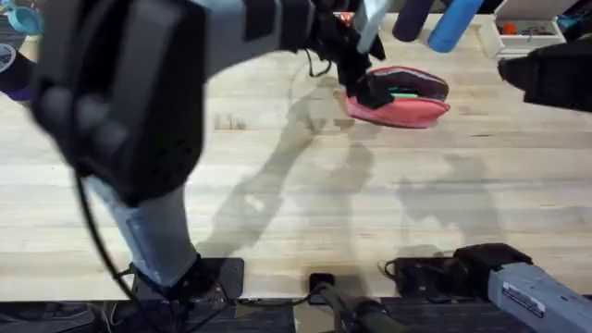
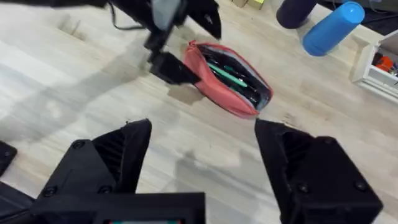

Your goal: Unzip the bag, pick up the pens from the table one at a time and place them inside, then zip the bag closed.

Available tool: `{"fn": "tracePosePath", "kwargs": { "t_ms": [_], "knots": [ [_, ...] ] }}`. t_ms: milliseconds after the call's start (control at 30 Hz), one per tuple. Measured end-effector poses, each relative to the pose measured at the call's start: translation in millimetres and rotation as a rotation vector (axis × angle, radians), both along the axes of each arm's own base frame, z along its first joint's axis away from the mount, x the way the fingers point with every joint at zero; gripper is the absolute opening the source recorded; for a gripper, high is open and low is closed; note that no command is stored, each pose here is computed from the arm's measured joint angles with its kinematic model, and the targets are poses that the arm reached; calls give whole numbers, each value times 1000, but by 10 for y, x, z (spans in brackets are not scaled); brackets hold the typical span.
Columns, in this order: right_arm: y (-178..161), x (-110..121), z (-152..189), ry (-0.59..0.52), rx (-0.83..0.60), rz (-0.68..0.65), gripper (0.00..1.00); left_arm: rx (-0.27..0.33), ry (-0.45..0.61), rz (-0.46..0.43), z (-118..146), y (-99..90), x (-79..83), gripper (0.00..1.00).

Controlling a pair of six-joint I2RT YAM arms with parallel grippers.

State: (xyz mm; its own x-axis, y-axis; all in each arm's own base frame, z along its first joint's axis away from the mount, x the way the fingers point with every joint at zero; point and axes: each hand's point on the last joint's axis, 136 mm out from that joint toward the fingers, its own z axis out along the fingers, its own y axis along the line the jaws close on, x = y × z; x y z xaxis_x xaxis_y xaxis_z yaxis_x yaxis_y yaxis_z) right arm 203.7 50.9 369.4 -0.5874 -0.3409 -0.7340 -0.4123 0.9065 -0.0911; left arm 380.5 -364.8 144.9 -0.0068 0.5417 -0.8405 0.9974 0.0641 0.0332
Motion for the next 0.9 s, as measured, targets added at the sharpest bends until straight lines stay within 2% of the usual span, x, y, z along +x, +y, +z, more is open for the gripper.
{"fn": "tracePosePath", "kwargs": {
  "t_ms": [167, 367, 500, 733, 900],
  "knots": [
    [0, 1, 1, -1, 0, 0, 997, -17, -15, 59, 356, 317, 88, 993],
    [0, 3, 3, -2, 0, 0, 996, -3, 14, 120, 475, 625, 148, 993],
    [1, 11, 0, 0, 0, 0, 996, -4, 11, 139, 557, 725, 157, 993],
    [11, 105, -71, 37, -3, 0, 998, 18, -35, 114, 716, 886, 47, 994],
    [19, 181, -134, 69, -3, -3, 996, -8, -69, 111, 819, 1035, 86, 993]
  ]
}}
